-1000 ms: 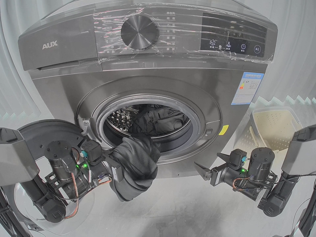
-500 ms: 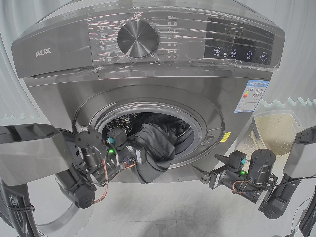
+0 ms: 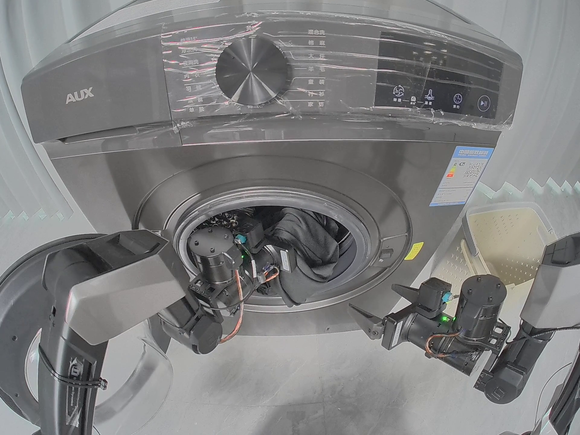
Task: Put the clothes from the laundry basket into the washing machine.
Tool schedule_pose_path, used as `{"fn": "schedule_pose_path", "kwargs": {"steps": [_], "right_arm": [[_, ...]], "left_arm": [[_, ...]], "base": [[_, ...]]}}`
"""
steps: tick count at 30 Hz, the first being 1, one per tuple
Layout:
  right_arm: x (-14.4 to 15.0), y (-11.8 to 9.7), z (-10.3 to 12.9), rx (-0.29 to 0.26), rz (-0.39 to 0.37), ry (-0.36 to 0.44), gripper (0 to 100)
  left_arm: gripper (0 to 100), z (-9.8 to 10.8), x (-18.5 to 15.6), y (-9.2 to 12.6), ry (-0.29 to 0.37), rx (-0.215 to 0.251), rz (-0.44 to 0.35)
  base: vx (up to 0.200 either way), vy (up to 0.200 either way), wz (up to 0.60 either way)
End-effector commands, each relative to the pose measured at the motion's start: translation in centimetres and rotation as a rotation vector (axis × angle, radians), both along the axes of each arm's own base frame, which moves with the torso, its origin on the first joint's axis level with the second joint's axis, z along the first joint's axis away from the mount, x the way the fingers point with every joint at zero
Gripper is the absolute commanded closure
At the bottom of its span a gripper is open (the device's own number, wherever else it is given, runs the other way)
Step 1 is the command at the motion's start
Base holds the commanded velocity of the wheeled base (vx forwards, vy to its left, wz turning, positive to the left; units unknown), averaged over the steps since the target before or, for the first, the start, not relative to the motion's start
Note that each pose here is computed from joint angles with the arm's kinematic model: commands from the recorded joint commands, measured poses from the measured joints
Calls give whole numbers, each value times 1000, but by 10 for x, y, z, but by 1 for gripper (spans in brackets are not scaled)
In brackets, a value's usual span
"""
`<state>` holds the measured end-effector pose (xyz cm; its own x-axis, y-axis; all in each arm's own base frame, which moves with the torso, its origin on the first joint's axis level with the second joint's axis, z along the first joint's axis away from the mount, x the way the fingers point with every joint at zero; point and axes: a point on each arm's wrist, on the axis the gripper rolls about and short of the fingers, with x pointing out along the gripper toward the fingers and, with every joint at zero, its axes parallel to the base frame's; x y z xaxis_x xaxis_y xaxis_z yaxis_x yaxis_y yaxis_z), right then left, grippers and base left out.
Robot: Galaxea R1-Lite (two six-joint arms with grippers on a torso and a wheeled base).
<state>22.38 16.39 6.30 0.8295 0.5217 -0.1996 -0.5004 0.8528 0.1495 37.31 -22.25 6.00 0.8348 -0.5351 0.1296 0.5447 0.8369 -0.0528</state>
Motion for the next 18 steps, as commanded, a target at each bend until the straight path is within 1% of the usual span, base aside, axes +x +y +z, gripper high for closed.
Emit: {"fn": "schedule_pose_path", "kwargs": {"steps": [1, 3, 4, 6, 9, 13, 16, 18], "right_arm": [[-1, 1, -2, -3, 3, 4, 0], [-1, 2, -2, -3, 6, 6, 0], [-1, 2, -2, 0, 6, 10, 0], [-1, 3, -4, -3, 8, 14, 0], [-1, 4, -7, -8, 9, 21, 0], [-1, 3, -6, -8, 8, 20, 0], [-1, 3, -7, -8, 9, 21, 0], [-1, 3, -7, -9, 8, 22, 0]], "left_arm": [[100, -16, 28, -5, 37, 13, 51], [100, -12, 33, -7, 35, 12, 55], [100, -6, 40, -11, 26, 4, 60], [100, -3, 52, -15, 17, -6, 93], [100, -5, 66, -18, 10, -15, 136], [100, -10, 79, -23, 21, -10, 149], [100, -12, 89, -22, 20, -15, 188], [100, -10, 97, -21, 0, -33, 224]], "base": [[0, 0, 0], [0, 0, 0], [0, 0, 0], [0, 0, 0], [0, 0, 0], [0, 0, 0], [0, 0, 0], [0, 0, 0]]}}
